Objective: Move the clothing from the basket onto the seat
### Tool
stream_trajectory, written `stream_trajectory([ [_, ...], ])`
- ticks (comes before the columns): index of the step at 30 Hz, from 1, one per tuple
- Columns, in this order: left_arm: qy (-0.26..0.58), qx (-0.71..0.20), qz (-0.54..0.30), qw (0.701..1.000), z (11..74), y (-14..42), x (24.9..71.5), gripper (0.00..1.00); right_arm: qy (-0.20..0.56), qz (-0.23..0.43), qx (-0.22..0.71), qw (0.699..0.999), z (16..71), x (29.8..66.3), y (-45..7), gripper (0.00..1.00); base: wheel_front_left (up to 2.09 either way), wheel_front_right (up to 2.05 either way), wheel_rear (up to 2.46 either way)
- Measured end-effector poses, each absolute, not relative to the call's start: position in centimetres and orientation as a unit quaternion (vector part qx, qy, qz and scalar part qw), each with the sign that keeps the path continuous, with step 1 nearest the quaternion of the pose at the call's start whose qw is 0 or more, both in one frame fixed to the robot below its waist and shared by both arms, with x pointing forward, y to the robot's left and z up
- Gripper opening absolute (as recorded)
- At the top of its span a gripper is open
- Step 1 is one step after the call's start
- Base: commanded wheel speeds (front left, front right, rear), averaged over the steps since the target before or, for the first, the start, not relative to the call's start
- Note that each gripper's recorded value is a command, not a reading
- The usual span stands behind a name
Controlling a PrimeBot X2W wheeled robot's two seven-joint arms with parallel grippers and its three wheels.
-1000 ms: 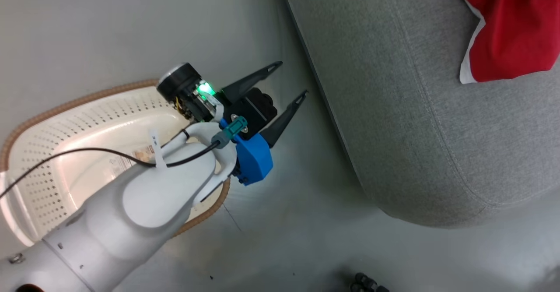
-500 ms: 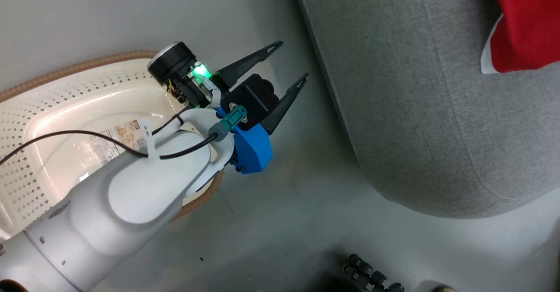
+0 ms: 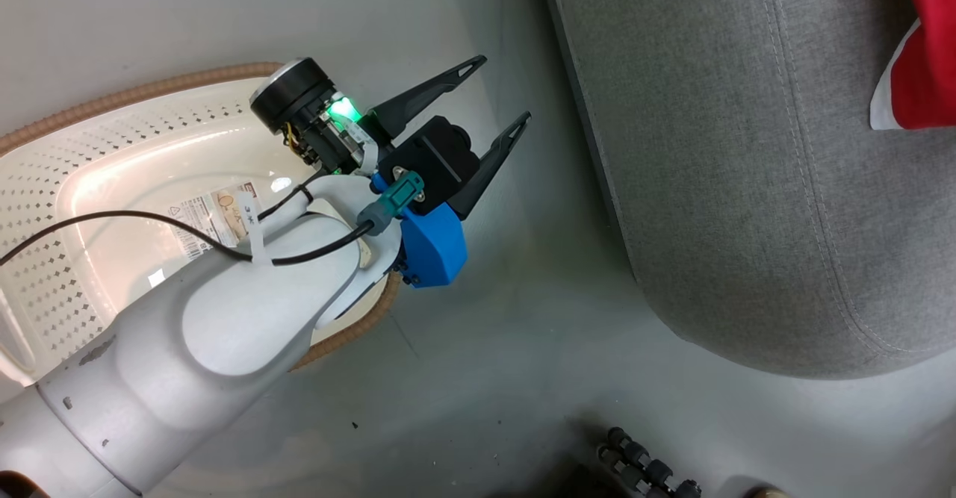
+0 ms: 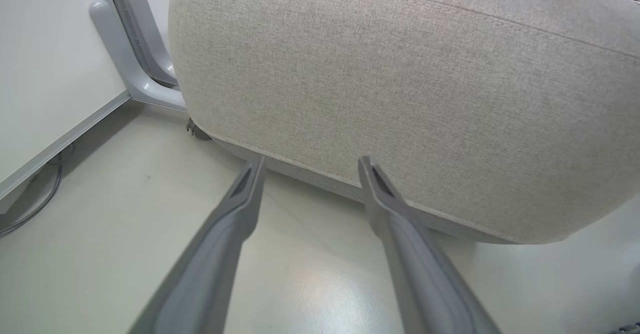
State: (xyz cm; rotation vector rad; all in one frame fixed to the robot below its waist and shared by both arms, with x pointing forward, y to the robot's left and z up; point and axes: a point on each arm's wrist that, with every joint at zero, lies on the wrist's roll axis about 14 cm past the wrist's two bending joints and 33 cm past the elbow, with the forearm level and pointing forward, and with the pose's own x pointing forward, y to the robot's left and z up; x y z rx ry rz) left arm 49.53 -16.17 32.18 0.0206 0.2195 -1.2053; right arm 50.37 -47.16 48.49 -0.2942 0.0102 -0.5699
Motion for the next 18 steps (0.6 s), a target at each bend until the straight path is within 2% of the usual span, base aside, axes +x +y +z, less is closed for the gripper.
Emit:
stream_trajectory([
  [7, 0.103, 0.008, -0.562, 0.820, 32.2, -16.0, 49.7, 1.00, 0.043, -0.276, -0.130, 0.951, 45.2, 49.4, -46.3, 0.00, 0.00, 0.00, 0.00],
  [8, 0.102, 0.008, -0.562, 0.821, 32.2, -16.0, 49.8, 1.00, 0.046, -0.277, -0.128, 0.951, 45.0, 49.2, -46.1, 0.12, 0.00, 0.00, 0.00],
  [9, 0.102, 0.008, -0.561, 0.822, 32.3, -15.9, 49.8, 1.00, 0.048, -0.276, -0.127, 0.951, 44.9, 49.2, -46.0, 0.12, 0.00, 0.00, 0.00],
  [10, 0.100, 0.008, -0.560, 0.822, 32.4, -16.0, 49.8, 1.00, 0.046, -0.277, -0.127, 0.951, 45.0, 49.1, -46.1, 0.50, 0.00, 0.00, 0.00],
  [11, 0.097, 0.008, -0.560, 0.823, 32.6, -15.9, 49.9, 1.00, 0.043, -0.279, -0.127, 0.951, 45.3, 49.0, -46.1, 1.00, 0.00, 0.00, 0.00],
  [18, 0.072, 0.003, -0.554, 0.830, 35.2, -16.1, 50.0, 1.00, 0.043, -0.286, -0.132, 0.948, 46.1, 46.6, -45.8, 1.00, 0.00, 0.00, 0.00],
])
